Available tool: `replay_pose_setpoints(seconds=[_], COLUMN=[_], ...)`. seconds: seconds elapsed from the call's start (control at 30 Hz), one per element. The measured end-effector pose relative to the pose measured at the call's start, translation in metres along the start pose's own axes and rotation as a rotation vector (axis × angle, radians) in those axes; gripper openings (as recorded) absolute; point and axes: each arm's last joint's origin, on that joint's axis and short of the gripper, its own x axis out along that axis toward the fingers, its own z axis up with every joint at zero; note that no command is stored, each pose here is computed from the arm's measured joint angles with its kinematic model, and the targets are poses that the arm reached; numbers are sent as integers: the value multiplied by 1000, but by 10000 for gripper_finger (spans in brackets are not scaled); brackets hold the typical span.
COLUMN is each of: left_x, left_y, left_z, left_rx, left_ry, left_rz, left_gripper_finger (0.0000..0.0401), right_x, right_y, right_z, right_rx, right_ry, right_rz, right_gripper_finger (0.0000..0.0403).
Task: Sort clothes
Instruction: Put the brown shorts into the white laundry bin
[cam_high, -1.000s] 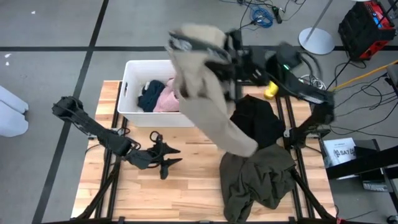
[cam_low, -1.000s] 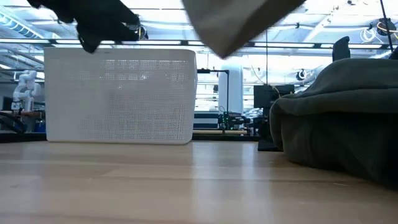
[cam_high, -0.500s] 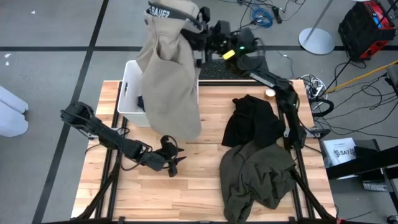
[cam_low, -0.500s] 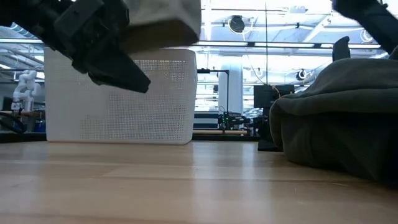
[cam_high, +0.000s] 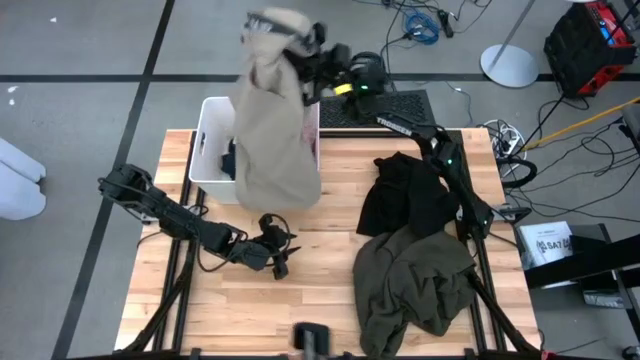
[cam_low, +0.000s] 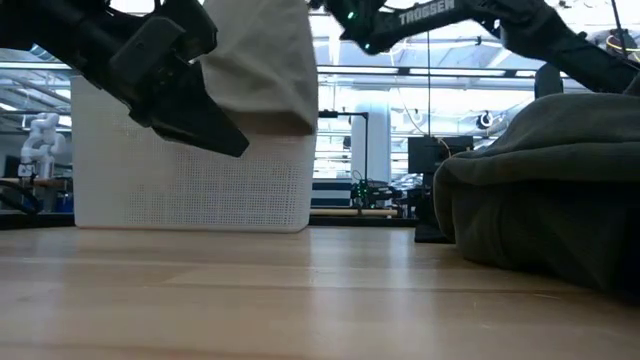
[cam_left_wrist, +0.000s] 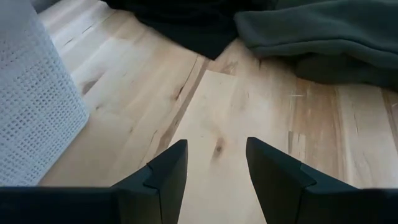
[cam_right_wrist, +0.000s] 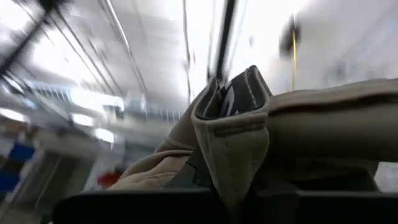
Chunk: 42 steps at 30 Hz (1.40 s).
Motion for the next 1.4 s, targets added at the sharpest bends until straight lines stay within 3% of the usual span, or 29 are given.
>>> replay_pose_setpoints(seconds=[0.13,0.23,0.5,0.7,0.93,1.1,1.27,1.4], left_x=[0,0,0,0,0,0,-5,-30], left_y=[0,0,-1,-1,-1,-1,0,2], left_z=[0,0,-1,-1,0,0,7,43], left_rx=[5,6,5,5,1,0,1,-19], left_ry=[3,4,15,18,12,11,-12,-141], left_rz=[1,2,-21,-30,-32,-33,-43,-94], left_gripper_finger=[173,173,173,173,173,173,173,173], right_x=[9,17,40,44,26,9,-1,1], right_y=[6,12,37,44,32,23,19,21], right_z=[57,87,92,64,-8,-50,-67,-61], right_rx=[-95,-163,-424,-429,-139,-1,64,111], right_ry=[-196,-231,-107,23,178,332,454,442], right_rz=[59,62,-12,-42,-99,-129,-55,46], right_gripper_finger=[3,3,3,3,3,3,3,3])
